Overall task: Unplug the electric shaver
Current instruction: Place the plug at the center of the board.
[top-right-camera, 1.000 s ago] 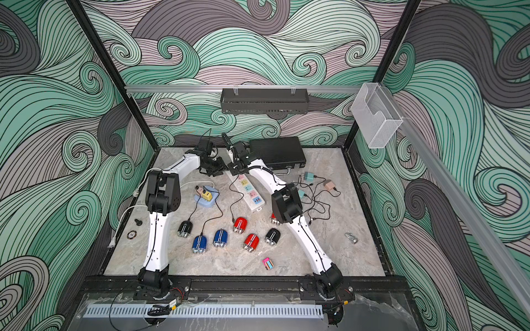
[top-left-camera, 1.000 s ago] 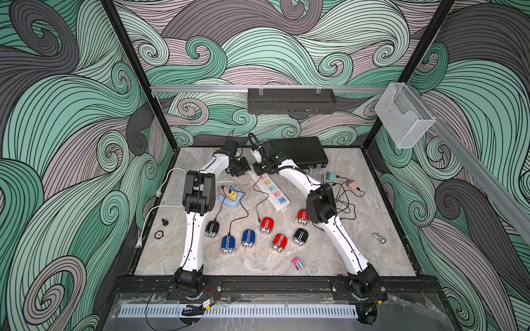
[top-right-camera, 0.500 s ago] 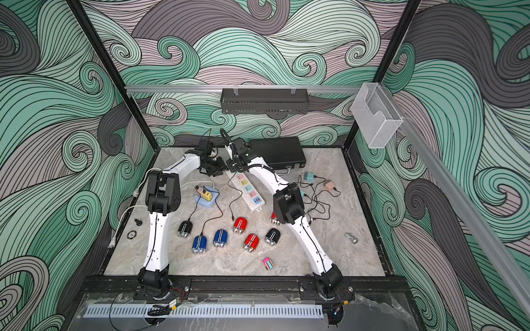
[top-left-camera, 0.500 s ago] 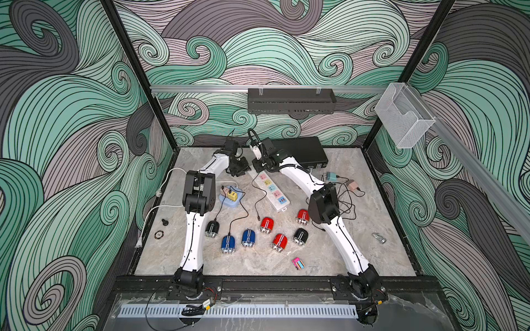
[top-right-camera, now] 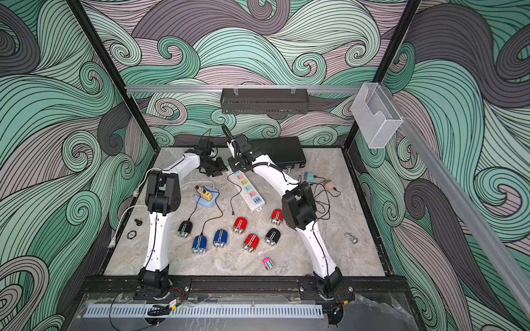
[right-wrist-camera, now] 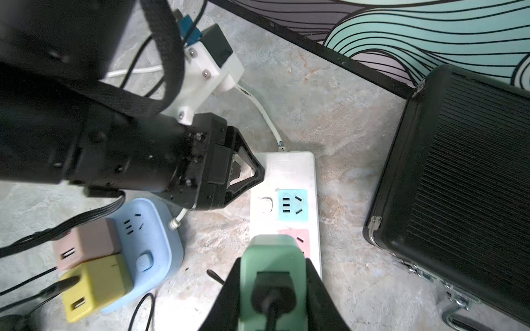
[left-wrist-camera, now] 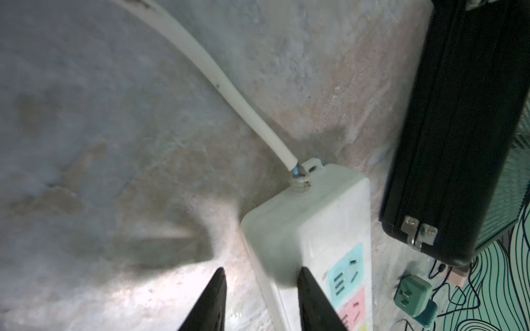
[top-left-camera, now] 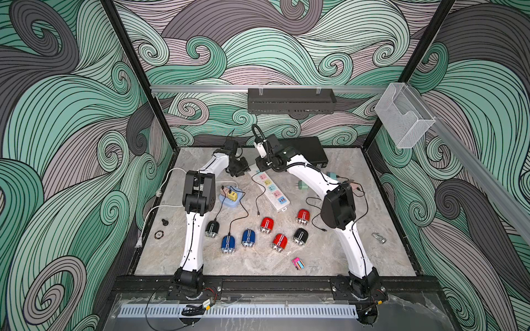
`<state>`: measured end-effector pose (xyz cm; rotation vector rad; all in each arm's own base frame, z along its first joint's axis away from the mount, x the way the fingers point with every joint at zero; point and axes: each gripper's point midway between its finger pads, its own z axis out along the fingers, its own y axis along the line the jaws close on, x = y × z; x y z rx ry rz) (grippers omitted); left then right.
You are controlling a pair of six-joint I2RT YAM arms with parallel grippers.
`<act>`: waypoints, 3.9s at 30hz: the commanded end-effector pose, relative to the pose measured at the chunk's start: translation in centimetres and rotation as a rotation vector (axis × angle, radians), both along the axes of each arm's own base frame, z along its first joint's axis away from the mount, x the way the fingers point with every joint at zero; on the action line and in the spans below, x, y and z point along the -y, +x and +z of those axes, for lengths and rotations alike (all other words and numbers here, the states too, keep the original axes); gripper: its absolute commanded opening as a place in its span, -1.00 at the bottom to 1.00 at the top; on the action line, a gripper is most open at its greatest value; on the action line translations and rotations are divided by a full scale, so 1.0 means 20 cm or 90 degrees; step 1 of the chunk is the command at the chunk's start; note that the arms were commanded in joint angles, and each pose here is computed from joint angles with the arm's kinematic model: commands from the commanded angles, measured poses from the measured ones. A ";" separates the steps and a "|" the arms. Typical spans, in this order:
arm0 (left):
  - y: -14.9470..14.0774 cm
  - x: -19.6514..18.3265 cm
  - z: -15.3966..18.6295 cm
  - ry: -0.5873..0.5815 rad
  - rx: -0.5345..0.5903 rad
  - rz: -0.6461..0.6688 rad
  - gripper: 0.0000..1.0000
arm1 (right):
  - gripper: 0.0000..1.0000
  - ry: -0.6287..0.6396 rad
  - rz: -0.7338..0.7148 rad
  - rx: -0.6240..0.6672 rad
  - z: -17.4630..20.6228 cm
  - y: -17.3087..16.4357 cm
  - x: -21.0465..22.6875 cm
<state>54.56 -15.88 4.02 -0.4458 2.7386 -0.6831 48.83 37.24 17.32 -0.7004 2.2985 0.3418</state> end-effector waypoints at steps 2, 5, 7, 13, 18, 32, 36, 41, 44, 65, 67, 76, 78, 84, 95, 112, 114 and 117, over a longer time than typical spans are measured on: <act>-0.04 -0.03 0.16 0.028 0.011 -0.006 -0.20 | -0.83 0.051 -0.017 0.056 0.28 -0.06 0.03; -0.04 -0.03 0.22 0.026 0.021 -0.009 -0.21 | -0.84 0.059 -0.031 0.066 0.35 -0.13 0.10; -0.04 -0.03 0.25 0.026 0.029 -0.012 -0.21 | -0.85 0.064 -0.041 0.069 0.38 -0.18 0.16; -0.04 -0.02 0.40 0.024 0.075 -0.027 -0.21 | -0.85 0.086 -0.063 0.088 0.53 -0.39 0.33; -0.06 -0.02 0.48 0.028 0.097 -0.032 -0.20 | -0.84 0.097 -0.095 0.102 0.64 -0.57 0.52; -0.19 0.01 0.70 0.048 0.146 -0.055 -0.19 | -0.82 0.095 -0.191 0.136 0.79 -1.01 1.01; -0.23 0.02 0.72 0.048 0.152 -0.061 -0.18 | -0.85 0.069 -0.226 0.121 0.76 -1.11 1.14; -0.26 0.05 0.71 0.046 0.151 -0.067 -0.18 | -0.83 0.069 -0.256 0.093 0.65 -1.20 1.24; -0.27 0.08 0.71 0.042 0.151 -0.074 -0.18 | -0.84 0.071 -0.267 0.065 0.55 -1.20 1.25; -0.53 0.31 0.70 0.042 0.162 -0.117 -0.18 | -0.87 0.352 -0.477 -0.066 0.10 -0.73 1.69; -0.57 0.32 0.69 0.045 0.162 -0.123 -0.18 | -0.87 0.377 -0.508 -0.076 0.05 -0.69 1.76; -0.71 0.35 0.59 0.049 0.143 -0.143 -0.18 | -0.84 0.442 -0.587 -0.112 -0.16 -0.61 1.94; -0.73 0.36 0.57 0.047 0.138 -0.148 -0.18 | -0.84 0.453 -0.604 -0.125 -0.21 -0.59 1.97; -0.80 0.37 0.55 0.047 0.138 -0.161 -0.18 | -0.85 0.465 -0.663 -0.131 -0.34 -0.57 2.07; -0.92 0.30 0.51 0.065 0.134 -0.170 -0.18 | -0.86 0.464 -0.725 -0.161 -0.52 -0.51 2.17; -0.99 0.28 0.47 0.072 0.126 -0.175 -0.17 | -0.72 0.486 -0.736 -0.196 -0.66 -0.50 2.16; -0.99 0.28 0.48 0.072 0.126 -0.177 -0.18 | -0.68 0.485 -0.735 -0.198 -0.66 -0.50 2.16; -0.99 0.28 0.48 0.073 0.126 -0.178 -0.17 | -0.51 0.476 -0.743 -0.202 -0.66 -0.52 2.17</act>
